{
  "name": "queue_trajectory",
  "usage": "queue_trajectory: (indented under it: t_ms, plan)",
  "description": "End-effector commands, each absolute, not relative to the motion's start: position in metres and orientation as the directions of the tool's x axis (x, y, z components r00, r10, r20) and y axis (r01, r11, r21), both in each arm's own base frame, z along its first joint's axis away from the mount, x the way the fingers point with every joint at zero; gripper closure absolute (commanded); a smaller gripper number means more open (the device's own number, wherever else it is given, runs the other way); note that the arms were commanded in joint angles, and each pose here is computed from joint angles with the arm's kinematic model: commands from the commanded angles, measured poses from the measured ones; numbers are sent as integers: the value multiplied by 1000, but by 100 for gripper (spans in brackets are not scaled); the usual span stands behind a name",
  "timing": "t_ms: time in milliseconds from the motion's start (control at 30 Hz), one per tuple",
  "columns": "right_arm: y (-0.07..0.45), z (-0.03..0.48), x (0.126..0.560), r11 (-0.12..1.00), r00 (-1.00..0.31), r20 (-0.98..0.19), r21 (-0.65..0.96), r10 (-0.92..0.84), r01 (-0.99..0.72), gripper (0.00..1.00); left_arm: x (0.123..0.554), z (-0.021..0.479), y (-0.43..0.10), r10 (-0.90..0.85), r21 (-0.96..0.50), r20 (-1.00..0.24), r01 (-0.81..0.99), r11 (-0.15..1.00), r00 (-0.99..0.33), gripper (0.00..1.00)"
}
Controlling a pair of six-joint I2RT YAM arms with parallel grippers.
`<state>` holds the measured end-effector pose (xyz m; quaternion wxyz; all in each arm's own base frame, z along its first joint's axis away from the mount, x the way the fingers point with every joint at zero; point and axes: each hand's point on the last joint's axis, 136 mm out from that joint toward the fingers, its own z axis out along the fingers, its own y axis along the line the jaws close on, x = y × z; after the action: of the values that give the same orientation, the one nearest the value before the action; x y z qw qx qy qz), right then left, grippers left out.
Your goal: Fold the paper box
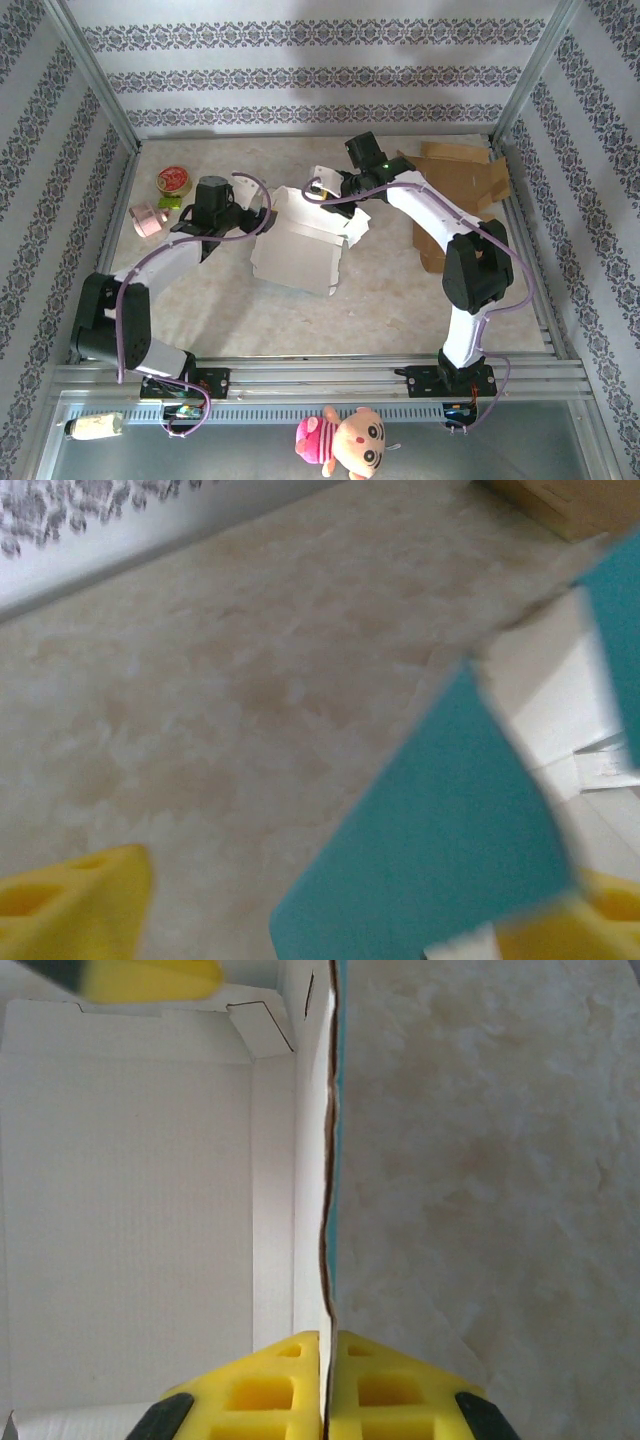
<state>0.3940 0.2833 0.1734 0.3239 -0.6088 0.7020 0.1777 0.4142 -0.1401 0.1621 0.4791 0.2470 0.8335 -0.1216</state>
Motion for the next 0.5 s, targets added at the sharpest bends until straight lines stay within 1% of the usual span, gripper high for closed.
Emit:
queue_trajectory:
  t_ms: [0, 133, 167, 233, 267, 333, 433, 467]
  plan:
    - [288, 174, 392, 177, -33, -669, -149, -742, -973, 90, 435, 180, -139, 309, 99, -888, 516, 851, -340, 38]
    - [290, 173, 394, 189, -34, -665, -162, -746, -969, 80, 429, 175, -145, 305, 74, -887, 544, 835, -347, 73]
    - [290, 174, 394, 192, -34, -661, -169, -750, -967, 77, 428, 174, -145, 305, 72, -886, 546, 835, -349, 80]
    - [292, 179, 396, 204, -26, -661, -194, -750, -960, 72, 425, 173, -145, 307, 72, -885, 551, 832, -349, 87]
    - [294, 183, 396, 213, -22, -668, -205, -744, -955, 71, 424, 171, -145, 312, 73, -883, 553, 830, -351, 88]
    - [300, 191, 392, 201, -3, -688, -208, -726, -957, 71, 424, 168, -143, 317, 72, -875, 549, 833, -366, 90]
    - [302, 193, 391, 194, 6, -686, -214, -727, -958, 72, 424, 162, -143, 325, 73, -867, 548, 833, -378, 100]
    - [301, 191, 393, 196, 6, -677, -222, -736, -955, 71, 425, 160, -143, 324, 72, -866, 547, 834, -381, 100]
